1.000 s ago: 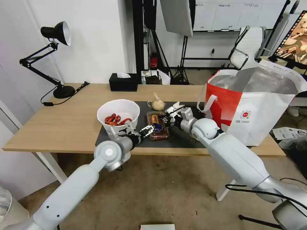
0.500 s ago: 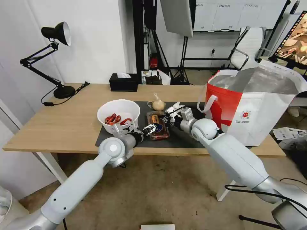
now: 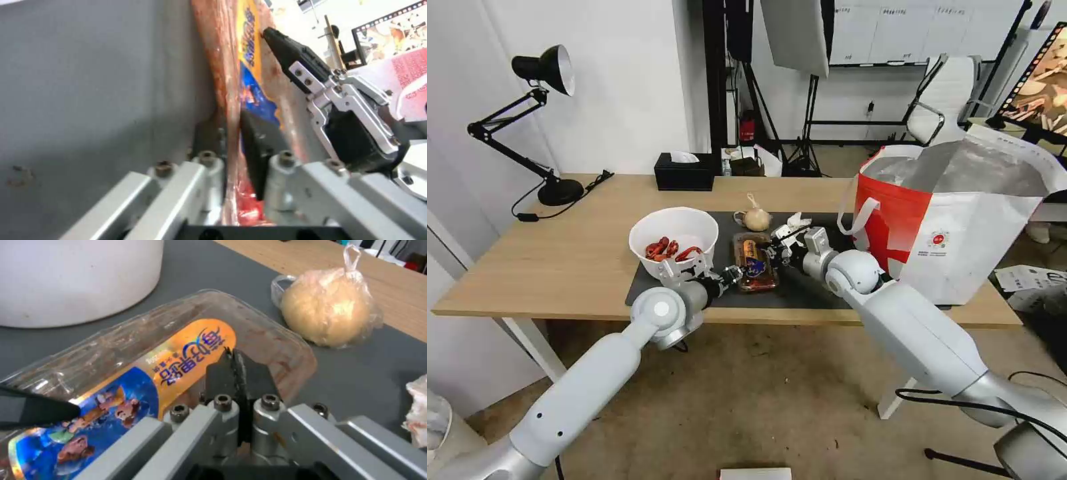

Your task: Pick up the trash from the table and place it into the takeout bag.

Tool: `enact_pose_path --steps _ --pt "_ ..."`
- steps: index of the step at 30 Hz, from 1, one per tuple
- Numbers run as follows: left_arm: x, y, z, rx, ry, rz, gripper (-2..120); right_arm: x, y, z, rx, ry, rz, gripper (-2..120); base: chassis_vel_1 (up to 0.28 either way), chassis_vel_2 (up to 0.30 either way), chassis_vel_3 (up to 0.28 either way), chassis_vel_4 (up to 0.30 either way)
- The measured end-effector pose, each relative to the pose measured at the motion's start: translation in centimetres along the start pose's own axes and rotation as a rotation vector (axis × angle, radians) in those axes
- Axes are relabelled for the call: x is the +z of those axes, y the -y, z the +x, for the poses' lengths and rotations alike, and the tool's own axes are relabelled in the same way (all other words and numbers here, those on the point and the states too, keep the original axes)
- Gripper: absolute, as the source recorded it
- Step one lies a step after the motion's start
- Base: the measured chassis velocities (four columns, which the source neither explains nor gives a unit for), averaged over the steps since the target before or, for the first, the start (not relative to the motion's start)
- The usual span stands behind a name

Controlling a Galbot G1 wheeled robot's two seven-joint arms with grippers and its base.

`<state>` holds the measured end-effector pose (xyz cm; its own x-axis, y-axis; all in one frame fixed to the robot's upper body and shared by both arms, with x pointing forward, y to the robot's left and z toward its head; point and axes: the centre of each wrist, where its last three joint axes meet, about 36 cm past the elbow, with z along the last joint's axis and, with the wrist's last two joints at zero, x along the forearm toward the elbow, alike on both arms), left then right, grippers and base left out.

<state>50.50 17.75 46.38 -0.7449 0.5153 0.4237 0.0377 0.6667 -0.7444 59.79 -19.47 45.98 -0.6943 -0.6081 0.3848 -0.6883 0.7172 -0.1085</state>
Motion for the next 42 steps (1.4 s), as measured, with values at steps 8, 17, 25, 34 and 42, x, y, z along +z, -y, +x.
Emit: enact_pose_path --steps 8,17,25,34,42 --pt "0.1 1.3 0.8 0.048 0.025 0.0 0 -0.5 -1.7 3.1 0.075 0.357 -0.22 12 0.0 0.0 0.0 0.0" --pt "-0.8 3.7 2.5 0.116 0.081 -0.026 0 2.0 -4.9 15.8 0.187 0.481 -0.24 45 0.0 0.0 0.0 0.0" --pt "-5.7 8.1 4.3 0.214 0.196 -0.139 0 6.2 -9.7 24.3 0.291 0.374 -0.174 72 0.0 0.0 0.0 0.0" --pt "-11.5 21.8 0.2 0.41 0.33 -0.474 0 10.8 -13.9 26.9 0.503 0.261 -0.152 100 0.0 0.0 0.0 0.0" --pt "-9.2 29.2 -6.5 0.482 0.387 -0.908 0 11.3 -15.3 26.8 0.533 0.233 -0.153 100 0.0 0.0 0.0 0.0"
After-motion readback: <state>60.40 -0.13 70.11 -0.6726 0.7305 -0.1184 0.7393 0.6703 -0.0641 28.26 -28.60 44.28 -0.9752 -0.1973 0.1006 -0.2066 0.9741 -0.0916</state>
